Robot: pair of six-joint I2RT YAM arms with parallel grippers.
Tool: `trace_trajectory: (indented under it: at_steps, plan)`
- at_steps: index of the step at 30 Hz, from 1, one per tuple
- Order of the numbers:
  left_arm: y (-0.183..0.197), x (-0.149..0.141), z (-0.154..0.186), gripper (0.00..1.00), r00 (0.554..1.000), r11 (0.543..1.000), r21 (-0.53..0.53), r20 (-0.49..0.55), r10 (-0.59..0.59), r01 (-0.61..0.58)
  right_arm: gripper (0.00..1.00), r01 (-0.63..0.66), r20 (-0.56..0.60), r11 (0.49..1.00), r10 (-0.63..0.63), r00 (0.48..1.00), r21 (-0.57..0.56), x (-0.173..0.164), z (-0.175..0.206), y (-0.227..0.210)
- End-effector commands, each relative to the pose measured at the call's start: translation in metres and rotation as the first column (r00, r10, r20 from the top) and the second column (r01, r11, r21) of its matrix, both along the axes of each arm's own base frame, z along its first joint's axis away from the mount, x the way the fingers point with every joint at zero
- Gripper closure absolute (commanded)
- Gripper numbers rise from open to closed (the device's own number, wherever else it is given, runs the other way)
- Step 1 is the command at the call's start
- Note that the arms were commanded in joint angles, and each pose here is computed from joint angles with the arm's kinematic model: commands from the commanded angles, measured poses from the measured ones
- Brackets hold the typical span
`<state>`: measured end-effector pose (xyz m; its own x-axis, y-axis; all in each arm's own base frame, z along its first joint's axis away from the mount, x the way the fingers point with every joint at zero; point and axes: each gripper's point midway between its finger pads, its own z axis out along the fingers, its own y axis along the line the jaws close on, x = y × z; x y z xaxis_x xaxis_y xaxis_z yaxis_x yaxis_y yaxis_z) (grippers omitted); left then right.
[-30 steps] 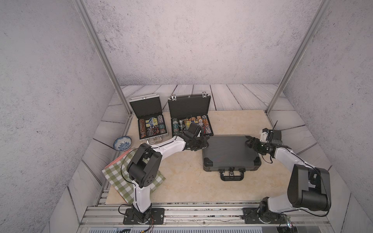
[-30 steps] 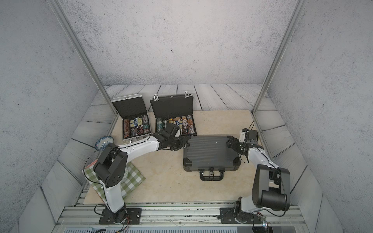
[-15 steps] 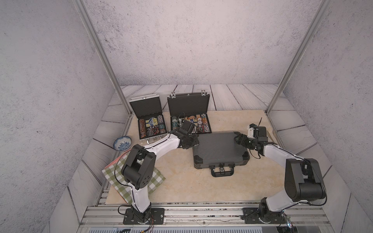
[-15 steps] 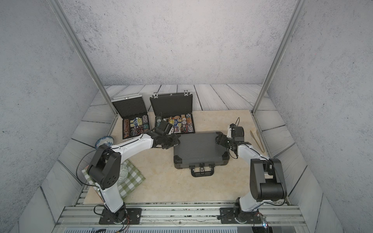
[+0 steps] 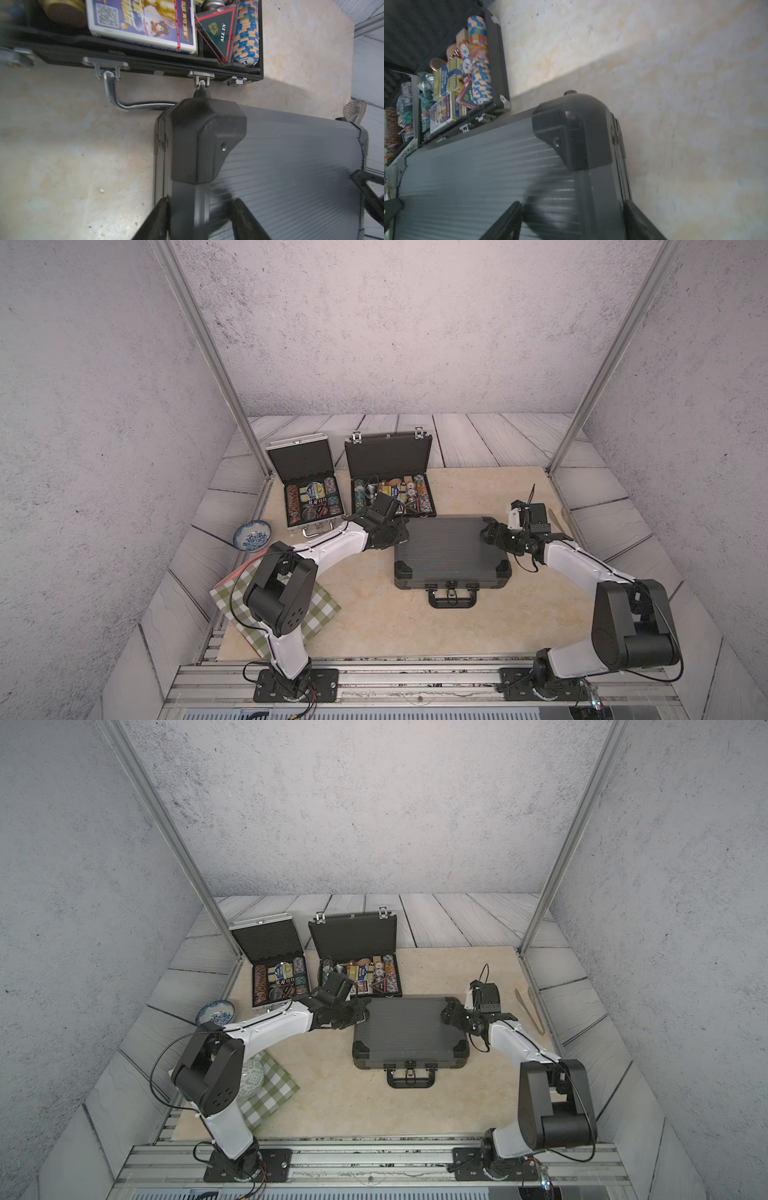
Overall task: Close the poker set cases
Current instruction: Adjust the poker set case at the center of the board.
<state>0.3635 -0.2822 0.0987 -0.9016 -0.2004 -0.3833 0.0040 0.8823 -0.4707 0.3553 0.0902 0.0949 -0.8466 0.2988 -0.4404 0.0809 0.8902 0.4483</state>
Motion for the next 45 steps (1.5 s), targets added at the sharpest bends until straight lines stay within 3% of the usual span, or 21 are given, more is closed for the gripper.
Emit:
trace_trajectory:
  at_steps: [1,9,17,21,27,35,39,43,45]
  plan:
    - [-0.021,-0.082,-0.043,0.45,0.957,0.976,0.047,-0.212,-0.198,0.212,0.2,-0.155,-0.482,0.936,0.3,0.824,0.317,-0.139,-0.023,0.075]
    - [-0.005,-0.089,-0.031,0.43,0.966,0.98,0.069,-0.191,-0.172,0.188,0.17,-0.079,-0.382,0.962,0.178,0.907,0.262,-0.095,0.011,0.039]
    - [0.044,-0.081,0.006,0.39,0.989,0.962,0.24,-0.1,-0.107,0.129,0.17,-0.09,-0.285,0.979,0.14,0.948,0.184,-0.072,0.051,0.027]
    - [0.055,-0.085,0.028,0.39,0.991,0.957,0.26,-0.061,-0.119,0.13,0.16,-0.089,-0.239,0.987,0.12,0.964,0.136,-0.066,0.069,0.019]
    - [0.057,-0.099,0.043,0.39,0.987,0.959,0.233,-0.053,-0.151,0.159,0.16,-0.098,-0.236,0.986,0.127,0.963,0.132,-0.068,0.077,0.018]
    - [0.051,-0.104,0.046,0.39,0.985,0.964,0.203,-0.05,-0.166,0.173,0.14,-0.111,-0.313,0.99,0.131,0.941,0.082,-0.11,0.056,0.006]
    - [0.026,-0.109,0.058,0.39,0.97,0.963,0.122,-0.05,-0.236,0.241,0.14,-0.095,-0.293,0.991,0.117,0.949,0.09,-0.111,0.061,0.005]
    - [-0.015,-0.137,0.064,0.38,0.948,0.95,0.015,-0.066,-0.31,0.312,0.17,-0.113,-0.233,0.984,0.143,0.962,0.136,-0.097,0.082,0.014]
    - [-0.028,-0.15,0.062,0.33,0.947,0.95,-0.021,-0.078,-0.313,0.312,0.18,-0.159,-0.185,0.969,0.194,0.963,0.191,-0.091,0.095,0.026]
